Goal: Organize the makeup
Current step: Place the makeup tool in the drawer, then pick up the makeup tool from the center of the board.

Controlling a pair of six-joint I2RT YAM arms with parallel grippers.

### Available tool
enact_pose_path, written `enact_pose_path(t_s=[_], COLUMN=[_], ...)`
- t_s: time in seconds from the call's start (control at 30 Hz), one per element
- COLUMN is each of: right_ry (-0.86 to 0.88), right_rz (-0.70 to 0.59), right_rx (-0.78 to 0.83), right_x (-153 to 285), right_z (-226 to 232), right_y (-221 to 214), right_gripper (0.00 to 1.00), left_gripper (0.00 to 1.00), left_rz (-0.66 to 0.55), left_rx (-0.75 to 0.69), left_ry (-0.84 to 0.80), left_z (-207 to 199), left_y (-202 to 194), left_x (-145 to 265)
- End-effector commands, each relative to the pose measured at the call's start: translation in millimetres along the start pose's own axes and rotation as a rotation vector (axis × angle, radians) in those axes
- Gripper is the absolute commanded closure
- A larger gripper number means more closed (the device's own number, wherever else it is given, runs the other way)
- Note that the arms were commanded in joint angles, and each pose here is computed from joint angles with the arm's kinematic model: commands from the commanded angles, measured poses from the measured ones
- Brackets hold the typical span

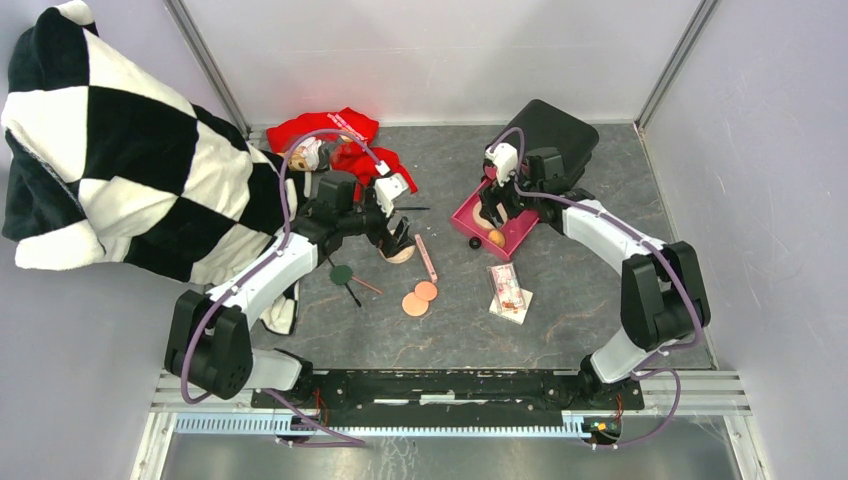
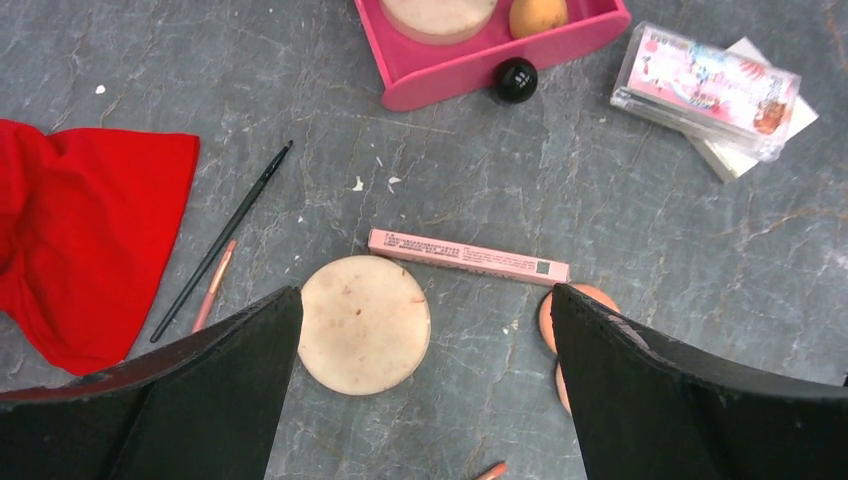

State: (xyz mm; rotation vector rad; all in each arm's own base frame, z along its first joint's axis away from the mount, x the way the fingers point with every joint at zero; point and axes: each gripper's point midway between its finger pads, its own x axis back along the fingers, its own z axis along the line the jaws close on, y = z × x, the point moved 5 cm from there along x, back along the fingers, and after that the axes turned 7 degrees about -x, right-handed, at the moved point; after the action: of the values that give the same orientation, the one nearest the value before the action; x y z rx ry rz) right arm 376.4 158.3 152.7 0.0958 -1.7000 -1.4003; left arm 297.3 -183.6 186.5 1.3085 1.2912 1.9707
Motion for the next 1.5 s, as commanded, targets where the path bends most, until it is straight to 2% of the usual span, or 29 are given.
enact_pose_path(t_s=[0.0,0.13,0.3,0.47,0.73,1.2,1.47], right_ry=[0.12,0.195,0.247,0.257,0.262,0.273,0.28], right_rz=[-0.104,-0.115,-0.113,-0.095,-0.089,-0.064,-0.051], right_rx=[0.093,0.161,0.192,0.185,0.185,0.181,0.179], right_x=[11.9,10.4,6.5,3.2,1.3,-5.4,-9.2], right_z=[24.1,45.4,58.6,59.0,59.1,58.4,58.0], right_y=[21.5,23.7,22.2,17.2,15.1,7.3,3.7], right_gripper=[0.17,0.18,0.2,0.21,0.22,0.23,0.23], left_gripper=[0.0,0.0,0.01,0.06,0.1,0.33,0.43], left_rz=[0.062,0.139,0.284,0.381,0.452,0.506,0.515], left_rx=[-0.109,-0.094,0.021,0.145,0.226,0.349,0.377], left_ry=[0.006,0.046,0.112,0.135,0.132,0.018,0.042], left_z=[4.0,10.3,24.8,38.3,54.1,50.5,39.8], left_y=[-18.1,-36.6,-56.1,-73.1,-85.7,-111.8,-131.2], left_x=[-4.0,-10.2,-18.5,-28.4,-40.5,-56.9,-57.1])
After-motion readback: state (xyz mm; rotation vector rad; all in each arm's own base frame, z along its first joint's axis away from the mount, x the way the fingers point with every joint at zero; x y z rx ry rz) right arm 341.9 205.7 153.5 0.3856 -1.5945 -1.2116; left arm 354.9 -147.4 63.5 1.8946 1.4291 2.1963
